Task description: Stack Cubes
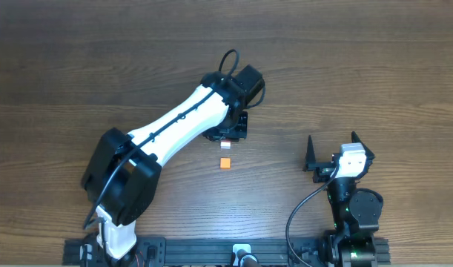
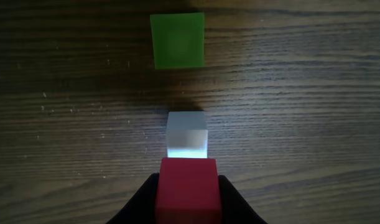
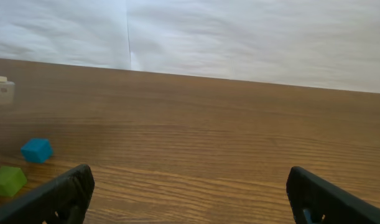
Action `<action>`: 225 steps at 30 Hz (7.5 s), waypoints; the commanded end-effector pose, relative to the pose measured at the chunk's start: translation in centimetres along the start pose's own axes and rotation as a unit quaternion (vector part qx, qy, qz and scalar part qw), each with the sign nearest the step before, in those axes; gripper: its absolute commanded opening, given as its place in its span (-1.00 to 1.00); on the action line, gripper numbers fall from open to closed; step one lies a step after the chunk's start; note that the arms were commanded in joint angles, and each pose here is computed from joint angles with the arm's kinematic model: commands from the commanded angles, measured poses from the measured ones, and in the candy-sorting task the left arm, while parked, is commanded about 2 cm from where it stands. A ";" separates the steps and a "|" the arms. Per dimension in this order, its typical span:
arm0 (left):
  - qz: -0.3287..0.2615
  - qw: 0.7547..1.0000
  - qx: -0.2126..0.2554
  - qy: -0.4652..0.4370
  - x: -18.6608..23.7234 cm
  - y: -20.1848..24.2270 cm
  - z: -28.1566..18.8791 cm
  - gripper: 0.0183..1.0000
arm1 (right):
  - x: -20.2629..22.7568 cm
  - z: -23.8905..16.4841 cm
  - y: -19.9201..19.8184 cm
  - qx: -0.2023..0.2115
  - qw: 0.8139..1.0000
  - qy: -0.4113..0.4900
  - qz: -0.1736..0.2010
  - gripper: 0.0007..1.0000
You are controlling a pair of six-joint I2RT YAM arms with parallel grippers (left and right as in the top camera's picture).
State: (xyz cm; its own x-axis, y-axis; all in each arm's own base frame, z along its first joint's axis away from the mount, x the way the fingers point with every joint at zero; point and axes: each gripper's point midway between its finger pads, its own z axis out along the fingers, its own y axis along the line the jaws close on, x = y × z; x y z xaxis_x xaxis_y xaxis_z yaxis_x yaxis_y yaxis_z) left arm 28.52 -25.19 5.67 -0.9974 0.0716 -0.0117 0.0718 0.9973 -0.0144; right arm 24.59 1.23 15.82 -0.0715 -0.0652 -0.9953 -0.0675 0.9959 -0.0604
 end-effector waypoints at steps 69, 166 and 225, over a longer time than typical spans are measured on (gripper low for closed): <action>-0.023 1.000 -0.019 0.010 0.2 0.5 2.8 -0.95 | 0.1 0.0 0.0 0.001 1.000 -0.001 -0.003 0.98; -0.030 0.999 -0.017 0.008 0.4 0.7 2.4 0.17 | 0.1 0.0 0.0 0.001 1.000 -0.002 -0.003 0.99; -0.003 1.000 0.009 0.030 6.9 -0.5 3.9 0.63 | 0.1 0.0 0.0 0.001 1.000 -0.001 -0.003 0.98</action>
State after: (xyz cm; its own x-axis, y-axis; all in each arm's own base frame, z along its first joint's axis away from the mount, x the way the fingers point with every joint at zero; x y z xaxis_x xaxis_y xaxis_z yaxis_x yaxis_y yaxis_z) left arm 21.26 -25.47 0.95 -0.9964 0.0376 0.0764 0.0360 0.9991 -0.0227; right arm 24.59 1.23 15.82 -0.0714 -0.0656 -0.9953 -0.0675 0.9959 -0.0608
